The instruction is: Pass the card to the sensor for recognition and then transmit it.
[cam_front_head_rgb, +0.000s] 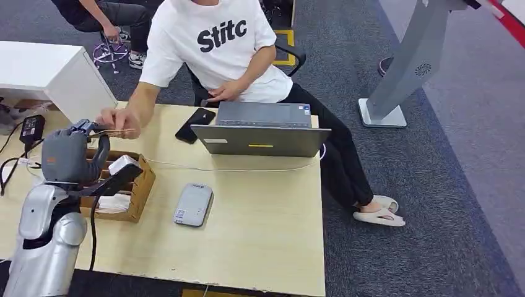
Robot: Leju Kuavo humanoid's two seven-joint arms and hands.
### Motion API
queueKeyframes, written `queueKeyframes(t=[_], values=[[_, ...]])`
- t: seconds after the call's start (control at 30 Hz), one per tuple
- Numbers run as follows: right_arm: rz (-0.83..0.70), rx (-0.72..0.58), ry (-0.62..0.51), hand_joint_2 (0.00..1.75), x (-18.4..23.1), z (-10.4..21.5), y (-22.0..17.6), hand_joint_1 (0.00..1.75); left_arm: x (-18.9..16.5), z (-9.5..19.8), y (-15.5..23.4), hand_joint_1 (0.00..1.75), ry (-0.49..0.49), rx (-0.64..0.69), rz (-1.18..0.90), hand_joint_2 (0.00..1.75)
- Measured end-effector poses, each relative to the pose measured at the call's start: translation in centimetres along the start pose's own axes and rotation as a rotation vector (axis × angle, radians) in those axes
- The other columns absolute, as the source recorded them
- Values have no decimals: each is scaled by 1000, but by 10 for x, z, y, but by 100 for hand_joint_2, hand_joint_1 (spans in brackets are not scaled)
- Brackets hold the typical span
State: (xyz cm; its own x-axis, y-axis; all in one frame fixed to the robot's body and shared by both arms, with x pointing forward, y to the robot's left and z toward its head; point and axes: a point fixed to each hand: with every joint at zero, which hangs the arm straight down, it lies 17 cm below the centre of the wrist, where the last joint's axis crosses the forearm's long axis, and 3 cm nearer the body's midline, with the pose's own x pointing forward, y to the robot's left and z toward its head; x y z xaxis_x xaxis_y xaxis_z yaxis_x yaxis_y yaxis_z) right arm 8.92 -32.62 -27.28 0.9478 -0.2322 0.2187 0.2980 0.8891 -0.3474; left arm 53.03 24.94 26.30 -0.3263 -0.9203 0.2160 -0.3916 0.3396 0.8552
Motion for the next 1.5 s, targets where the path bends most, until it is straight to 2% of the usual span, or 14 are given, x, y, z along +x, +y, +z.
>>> queueKeyframes(t=[0.33,0.6,1.4,1.5], values=[[5,3,2,175,-2,1,2,0,3,3,-9,175,-3,-21,36,175],[3,8,4,175,-3,2,5,0,26,16,-42,175,-52,-150,73,175],[5,9,4,175,-3,2,6,0,33,19,-49,175,-68,-172,76,175],[10,17,-7,175,-1,3,8,0,52,32,-79,175,-112,-295,79,175]])
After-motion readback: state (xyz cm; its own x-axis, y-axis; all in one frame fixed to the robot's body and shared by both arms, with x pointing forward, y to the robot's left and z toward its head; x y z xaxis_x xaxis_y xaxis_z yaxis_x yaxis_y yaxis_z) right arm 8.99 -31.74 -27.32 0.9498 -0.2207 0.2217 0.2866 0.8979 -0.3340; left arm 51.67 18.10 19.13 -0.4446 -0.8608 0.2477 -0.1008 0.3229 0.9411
